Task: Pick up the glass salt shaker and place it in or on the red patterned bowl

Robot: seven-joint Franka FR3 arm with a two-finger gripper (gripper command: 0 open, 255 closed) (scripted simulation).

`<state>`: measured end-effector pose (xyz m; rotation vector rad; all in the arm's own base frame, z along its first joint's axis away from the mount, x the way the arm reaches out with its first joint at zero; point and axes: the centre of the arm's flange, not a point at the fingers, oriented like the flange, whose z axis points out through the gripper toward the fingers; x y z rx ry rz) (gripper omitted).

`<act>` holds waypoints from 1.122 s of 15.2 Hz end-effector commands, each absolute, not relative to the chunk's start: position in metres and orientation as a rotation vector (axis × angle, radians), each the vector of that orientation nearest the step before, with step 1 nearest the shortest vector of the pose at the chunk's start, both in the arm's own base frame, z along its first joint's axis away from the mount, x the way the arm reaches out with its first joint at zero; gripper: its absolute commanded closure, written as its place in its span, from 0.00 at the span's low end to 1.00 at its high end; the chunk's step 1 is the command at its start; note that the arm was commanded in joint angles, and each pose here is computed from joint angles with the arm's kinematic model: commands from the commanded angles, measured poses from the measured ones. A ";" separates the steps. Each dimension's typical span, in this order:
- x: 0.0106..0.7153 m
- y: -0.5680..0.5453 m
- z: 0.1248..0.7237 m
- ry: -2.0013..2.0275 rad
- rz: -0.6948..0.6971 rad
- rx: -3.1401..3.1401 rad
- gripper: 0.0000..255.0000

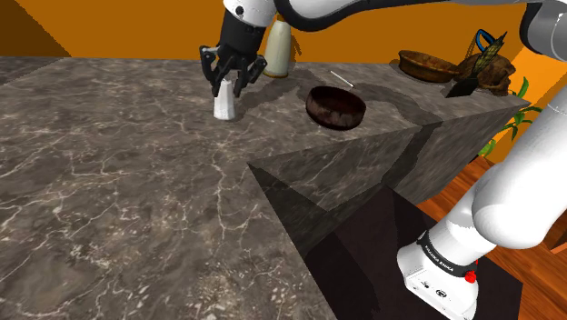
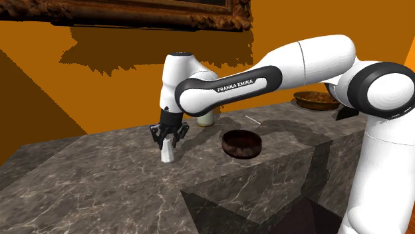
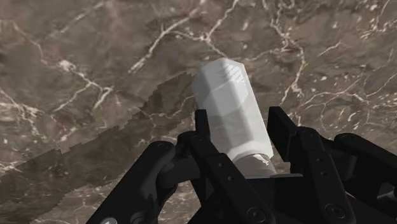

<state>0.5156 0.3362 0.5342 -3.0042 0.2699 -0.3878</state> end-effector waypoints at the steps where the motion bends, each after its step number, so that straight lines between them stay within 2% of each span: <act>1: 0.516 0.336 0.545 0.270 -0.388 -3.004 1.00; 17: 0.516 0.336 0.629 0.270 -0.388 -3.004 1.00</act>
